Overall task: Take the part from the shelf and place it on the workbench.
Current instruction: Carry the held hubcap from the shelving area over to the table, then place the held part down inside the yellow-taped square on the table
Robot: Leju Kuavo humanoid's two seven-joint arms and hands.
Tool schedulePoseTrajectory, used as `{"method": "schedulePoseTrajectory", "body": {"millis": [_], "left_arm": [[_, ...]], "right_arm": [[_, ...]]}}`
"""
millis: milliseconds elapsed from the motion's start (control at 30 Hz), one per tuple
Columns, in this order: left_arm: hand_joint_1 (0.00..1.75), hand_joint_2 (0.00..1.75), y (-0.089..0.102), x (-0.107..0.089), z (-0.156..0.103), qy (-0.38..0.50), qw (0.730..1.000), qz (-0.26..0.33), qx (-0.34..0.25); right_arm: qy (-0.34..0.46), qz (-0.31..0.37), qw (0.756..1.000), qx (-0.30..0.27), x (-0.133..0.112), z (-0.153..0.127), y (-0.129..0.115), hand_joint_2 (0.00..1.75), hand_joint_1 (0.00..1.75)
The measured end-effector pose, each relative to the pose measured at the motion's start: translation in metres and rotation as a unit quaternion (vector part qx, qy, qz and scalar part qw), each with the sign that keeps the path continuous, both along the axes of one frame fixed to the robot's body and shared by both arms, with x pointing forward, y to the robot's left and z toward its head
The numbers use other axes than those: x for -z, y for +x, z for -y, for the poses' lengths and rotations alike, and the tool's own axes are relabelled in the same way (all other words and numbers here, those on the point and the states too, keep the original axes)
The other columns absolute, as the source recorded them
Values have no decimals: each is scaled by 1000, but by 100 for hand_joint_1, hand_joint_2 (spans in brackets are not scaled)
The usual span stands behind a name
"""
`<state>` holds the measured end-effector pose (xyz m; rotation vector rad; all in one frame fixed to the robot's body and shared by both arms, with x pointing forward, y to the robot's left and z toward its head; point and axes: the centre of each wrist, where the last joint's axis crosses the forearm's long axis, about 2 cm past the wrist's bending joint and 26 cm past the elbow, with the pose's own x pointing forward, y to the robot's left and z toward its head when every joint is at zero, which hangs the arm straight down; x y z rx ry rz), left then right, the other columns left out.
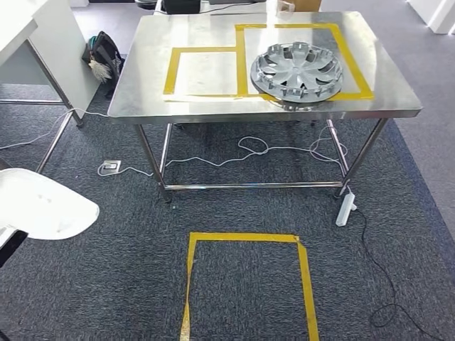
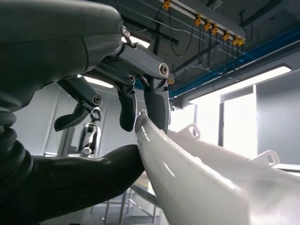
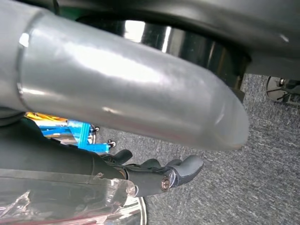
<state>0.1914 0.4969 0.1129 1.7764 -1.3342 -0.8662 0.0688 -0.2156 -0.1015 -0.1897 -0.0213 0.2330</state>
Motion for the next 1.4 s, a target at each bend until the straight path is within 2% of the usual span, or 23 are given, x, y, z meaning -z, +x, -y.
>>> {"method": "schedulePoseTrajectory", "body": {"millis": [167, 400, 833, 1200, 1400], "left_arm": [[175, 175, -1, -6, -9, 5, 998, -7, 62], [175, 175, 5, -17, -13, 13, 993, -25, 110], [175, 175, 18, -25, 1, 22, 986, -43, 160], [175, 175, 59, -33, 39, 23, 971, -68, 228], [175, 175, 68, -33, 54, 21, 963, -71, 258]], "right_arm": [[8, -5, 1000, -6, 0, 0, 0, 0, 0], [8, -5, 1000, -10, 0, 2, 1, 0, 0], [8, -5, 1000, -12, 0, 3, 1, 0, 0], [4, 0, 1000, -12, 0, 3, 4, 0, 0], [3, 0, 1000, -14, 0, 3, 4, 0, 0]]}}
